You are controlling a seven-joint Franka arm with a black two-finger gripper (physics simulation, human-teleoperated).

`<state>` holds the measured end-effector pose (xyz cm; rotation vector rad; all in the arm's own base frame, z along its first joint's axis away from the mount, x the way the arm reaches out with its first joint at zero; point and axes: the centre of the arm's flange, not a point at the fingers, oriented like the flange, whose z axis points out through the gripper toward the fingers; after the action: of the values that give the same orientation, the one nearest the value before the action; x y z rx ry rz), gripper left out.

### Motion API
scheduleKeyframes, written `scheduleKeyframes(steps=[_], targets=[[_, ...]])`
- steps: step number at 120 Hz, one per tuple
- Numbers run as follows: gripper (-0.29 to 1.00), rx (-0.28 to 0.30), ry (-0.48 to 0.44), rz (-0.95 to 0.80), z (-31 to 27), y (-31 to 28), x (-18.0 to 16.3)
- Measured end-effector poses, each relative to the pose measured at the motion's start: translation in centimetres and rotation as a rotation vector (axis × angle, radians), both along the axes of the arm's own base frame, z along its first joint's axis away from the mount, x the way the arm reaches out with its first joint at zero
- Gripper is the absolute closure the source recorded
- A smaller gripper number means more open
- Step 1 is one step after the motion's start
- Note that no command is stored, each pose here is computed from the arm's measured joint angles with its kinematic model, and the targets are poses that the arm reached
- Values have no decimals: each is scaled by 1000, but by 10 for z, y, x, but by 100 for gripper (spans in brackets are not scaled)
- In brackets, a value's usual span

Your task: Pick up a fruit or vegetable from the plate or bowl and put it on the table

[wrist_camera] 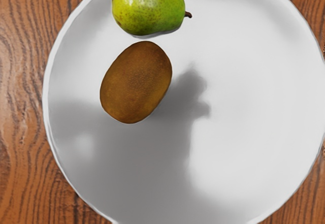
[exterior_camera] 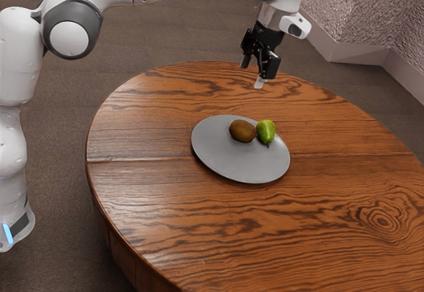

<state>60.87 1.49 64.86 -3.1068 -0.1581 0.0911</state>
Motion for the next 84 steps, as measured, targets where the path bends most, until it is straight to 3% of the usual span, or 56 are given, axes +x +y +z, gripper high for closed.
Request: scheduleKeyframes(steps=[30, 52, 84], targets=[[0, -5, 1, 0, -1, 0, 0], [0, -69, -9, 65, -10, 36, 8], [0, -101, -53, -20, -44, 84, 33]])
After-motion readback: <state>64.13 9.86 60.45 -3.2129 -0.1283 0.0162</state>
